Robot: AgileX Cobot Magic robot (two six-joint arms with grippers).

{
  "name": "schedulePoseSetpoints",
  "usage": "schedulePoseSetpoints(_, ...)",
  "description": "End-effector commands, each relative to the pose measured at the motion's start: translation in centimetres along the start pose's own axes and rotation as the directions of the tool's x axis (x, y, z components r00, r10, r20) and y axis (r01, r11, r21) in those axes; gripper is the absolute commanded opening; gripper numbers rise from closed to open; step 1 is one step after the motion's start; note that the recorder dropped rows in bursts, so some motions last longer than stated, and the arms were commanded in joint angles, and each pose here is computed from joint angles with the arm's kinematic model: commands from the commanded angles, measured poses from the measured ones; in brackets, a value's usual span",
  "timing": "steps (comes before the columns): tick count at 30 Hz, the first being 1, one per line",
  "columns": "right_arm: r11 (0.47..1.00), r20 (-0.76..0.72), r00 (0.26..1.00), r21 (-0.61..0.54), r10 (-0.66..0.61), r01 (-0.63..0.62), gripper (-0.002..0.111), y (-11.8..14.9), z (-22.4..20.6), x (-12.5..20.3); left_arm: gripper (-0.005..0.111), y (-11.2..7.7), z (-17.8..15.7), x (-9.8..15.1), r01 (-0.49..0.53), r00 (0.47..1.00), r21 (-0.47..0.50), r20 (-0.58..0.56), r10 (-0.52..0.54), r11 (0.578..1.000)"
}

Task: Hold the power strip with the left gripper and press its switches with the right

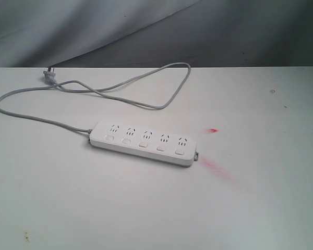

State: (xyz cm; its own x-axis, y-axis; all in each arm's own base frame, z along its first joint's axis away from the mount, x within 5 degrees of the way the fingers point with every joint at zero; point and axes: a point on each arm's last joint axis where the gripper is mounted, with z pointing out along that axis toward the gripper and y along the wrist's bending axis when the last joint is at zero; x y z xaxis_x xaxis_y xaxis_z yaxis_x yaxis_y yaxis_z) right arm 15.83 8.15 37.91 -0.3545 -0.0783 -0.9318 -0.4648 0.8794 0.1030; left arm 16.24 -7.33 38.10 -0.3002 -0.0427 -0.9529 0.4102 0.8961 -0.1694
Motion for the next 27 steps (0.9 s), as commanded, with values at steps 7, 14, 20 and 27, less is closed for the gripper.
schedulePoseSetpoints(7,0.987,-0.283,0.949,-0.114,-0.141,0.112,0.0,0.5,9.2,1.6,0.0,0.4,9.7,1.7,-0.139,0.89,0.084,-0.427,0.162,0.987)
schedulePoseSetpoints(14,0.961,-0.364,0.902,-0.229,-0.234,0.157,0.0,2.2,13.3,4.1,0.0,1.0,14.6,4.9,-0.127,0.839,0.133,-0.514,0.178,0.983)
schedulePoseSetpoints(20,0.95,-0.478,0.841,-0.286,-0.254,0.125,0.0,2.7,15.9,4.4,0.0,0.6,17.5,8.6,-0.05,0.762,0.265,-0.613,0.208,0.963)
schedulePoseSetpoints(27,0.94,-0.538,0.793,-0.318,-0.287,0.125,0.0,2.6,18.4,5.4,0.0,2.2,19.5,11.3,-0.039,0.703,0.25,-0.681,0.205,0.967)
